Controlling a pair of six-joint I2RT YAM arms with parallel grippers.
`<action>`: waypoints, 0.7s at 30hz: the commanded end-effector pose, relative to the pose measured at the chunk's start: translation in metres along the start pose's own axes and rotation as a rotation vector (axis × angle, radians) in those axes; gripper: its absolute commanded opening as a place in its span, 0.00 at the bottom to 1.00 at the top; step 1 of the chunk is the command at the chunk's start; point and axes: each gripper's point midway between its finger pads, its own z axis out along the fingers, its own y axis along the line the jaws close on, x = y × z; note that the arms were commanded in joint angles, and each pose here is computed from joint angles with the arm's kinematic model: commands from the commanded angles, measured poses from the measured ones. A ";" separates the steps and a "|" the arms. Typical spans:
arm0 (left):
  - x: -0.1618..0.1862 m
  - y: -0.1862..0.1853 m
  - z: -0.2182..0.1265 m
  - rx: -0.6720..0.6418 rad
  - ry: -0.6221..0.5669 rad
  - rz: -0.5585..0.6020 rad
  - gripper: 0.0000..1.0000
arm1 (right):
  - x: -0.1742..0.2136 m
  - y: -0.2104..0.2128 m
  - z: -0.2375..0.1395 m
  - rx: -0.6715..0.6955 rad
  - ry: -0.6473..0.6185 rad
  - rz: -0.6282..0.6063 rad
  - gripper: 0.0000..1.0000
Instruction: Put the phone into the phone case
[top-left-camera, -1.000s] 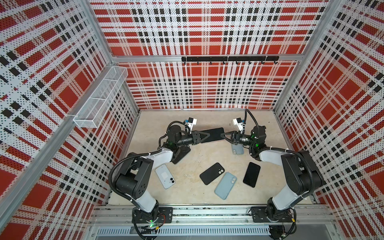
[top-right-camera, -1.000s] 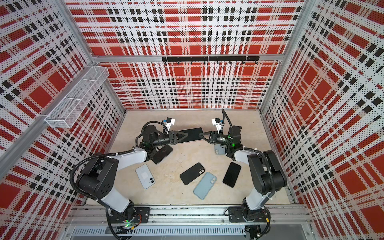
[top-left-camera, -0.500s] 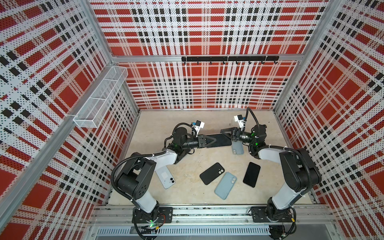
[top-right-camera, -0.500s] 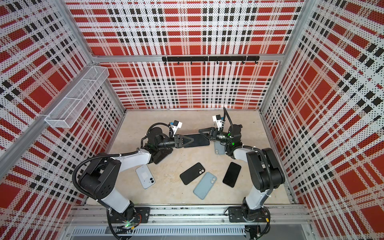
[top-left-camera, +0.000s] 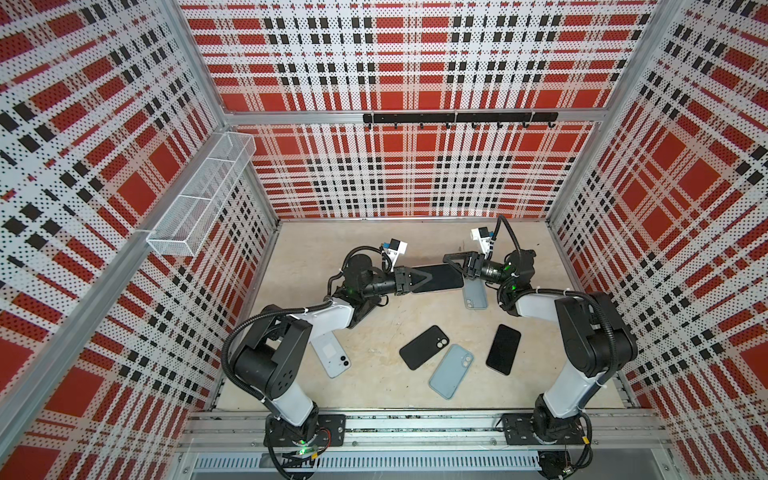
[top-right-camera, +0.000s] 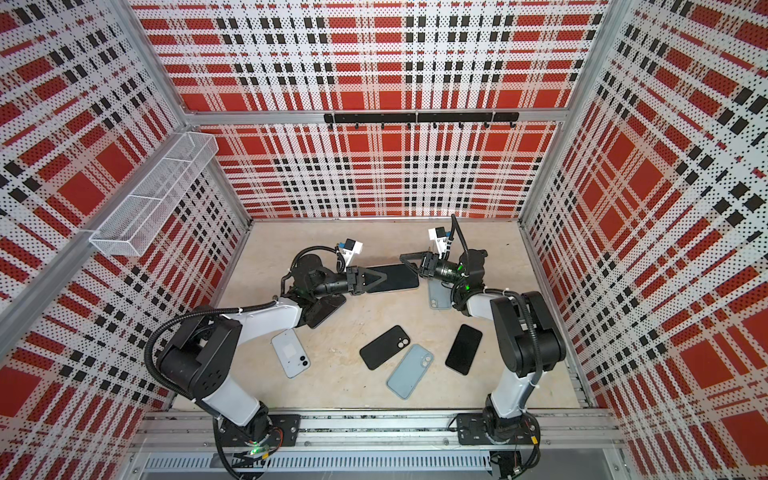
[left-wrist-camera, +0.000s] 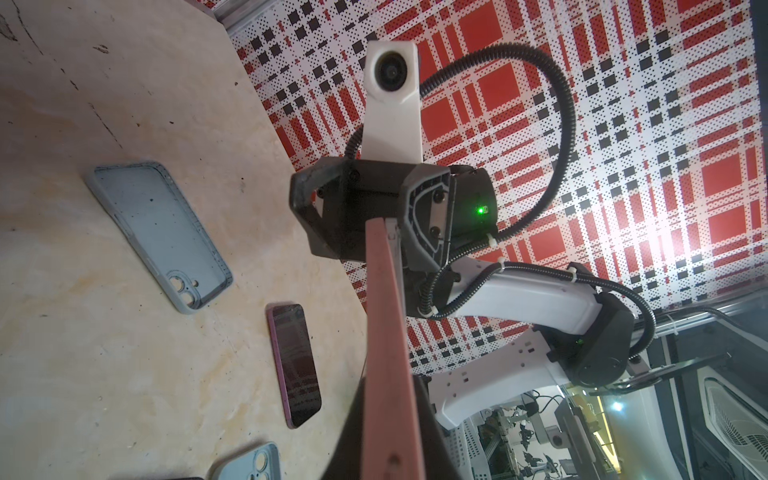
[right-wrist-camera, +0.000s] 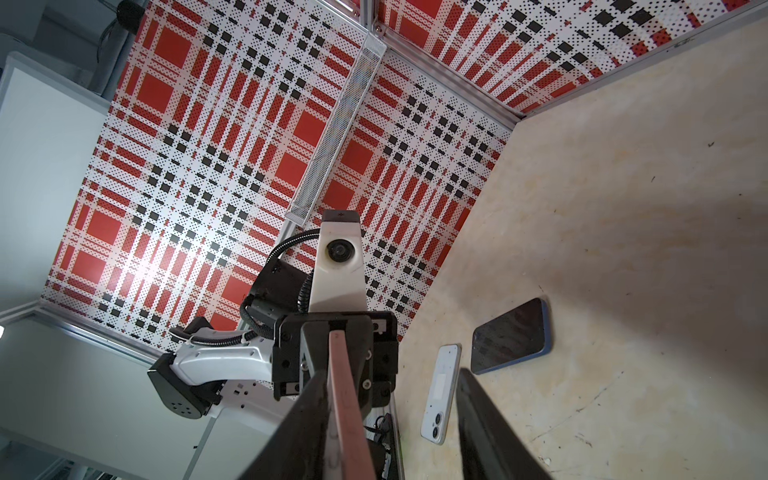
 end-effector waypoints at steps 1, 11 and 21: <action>-0.014 -0.048 0.001 0.125 -0.007 0.127 0.00 | -0.009 -0.004 -0.007 0.016 -0.032 -0.050 0.52; -0.010 -0.054 0.001 0.142 0.031 0.128 0.00 | -0.013 -0.012 -0.021 0.082 -0.048 -0.089 0.59; -0.005 -0.060 0.003 0.152 0.058 0.134 0.00 | -0.023 -0.005 -0.024 0.102 -0.050 -0.138 0.66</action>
